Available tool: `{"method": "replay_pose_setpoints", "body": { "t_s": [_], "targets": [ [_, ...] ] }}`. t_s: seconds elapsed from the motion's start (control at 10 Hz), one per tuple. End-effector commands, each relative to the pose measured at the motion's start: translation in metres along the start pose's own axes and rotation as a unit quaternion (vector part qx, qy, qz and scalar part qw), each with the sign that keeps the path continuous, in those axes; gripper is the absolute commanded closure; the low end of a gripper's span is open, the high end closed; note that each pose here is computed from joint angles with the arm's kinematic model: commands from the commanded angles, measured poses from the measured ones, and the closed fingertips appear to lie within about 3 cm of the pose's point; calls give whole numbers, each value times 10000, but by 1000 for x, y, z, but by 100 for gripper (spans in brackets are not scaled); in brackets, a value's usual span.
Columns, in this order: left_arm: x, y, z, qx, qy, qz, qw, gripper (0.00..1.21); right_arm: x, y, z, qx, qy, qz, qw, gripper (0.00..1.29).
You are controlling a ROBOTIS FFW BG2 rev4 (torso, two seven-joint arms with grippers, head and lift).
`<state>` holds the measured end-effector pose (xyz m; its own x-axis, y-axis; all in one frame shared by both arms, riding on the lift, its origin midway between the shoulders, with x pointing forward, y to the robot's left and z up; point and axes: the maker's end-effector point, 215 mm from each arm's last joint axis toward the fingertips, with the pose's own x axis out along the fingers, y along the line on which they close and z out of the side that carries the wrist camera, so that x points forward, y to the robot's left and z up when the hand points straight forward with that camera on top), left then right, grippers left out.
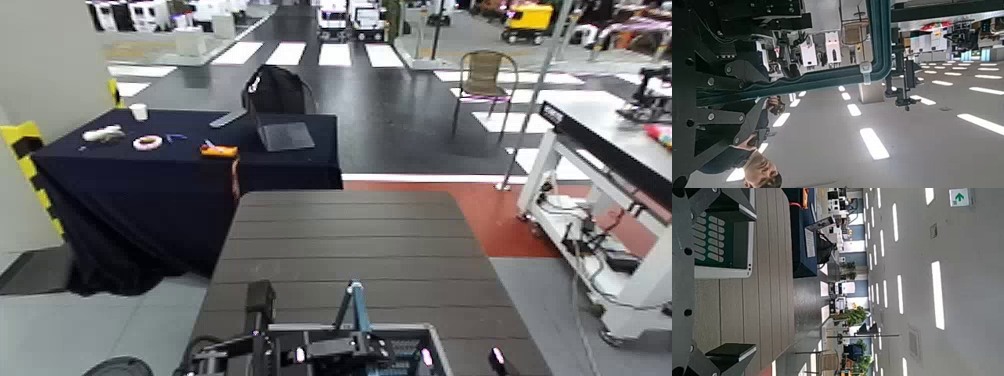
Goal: Place the crate on the table.
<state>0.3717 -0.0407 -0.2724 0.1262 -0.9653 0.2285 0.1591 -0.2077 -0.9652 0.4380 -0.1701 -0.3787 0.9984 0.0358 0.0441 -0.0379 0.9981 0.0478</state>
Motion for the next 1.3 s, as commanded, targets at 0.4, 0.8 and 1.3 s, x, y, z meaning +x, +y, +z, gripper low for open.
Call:
{"method": "replay_pose_setpoints", "body": {
  "t_s": [0.4, 0.8, 1.3],
  "targets": [
    [-1, 0, 4, 29, -40, 20, 10000, 119, 0, 3, 3, 16, -45, 23, 10000, 14],
    [-13, 19, 34, 385, -56, 468, 9981, 119, 1, 7, 4, 21, -98, 83, 9999, 14],
    [-5, 32, 77, 940, 82, 727, 9929, 119, 2, 8, 7, 55, -171, 108, 9998, 14]
  ]
}}
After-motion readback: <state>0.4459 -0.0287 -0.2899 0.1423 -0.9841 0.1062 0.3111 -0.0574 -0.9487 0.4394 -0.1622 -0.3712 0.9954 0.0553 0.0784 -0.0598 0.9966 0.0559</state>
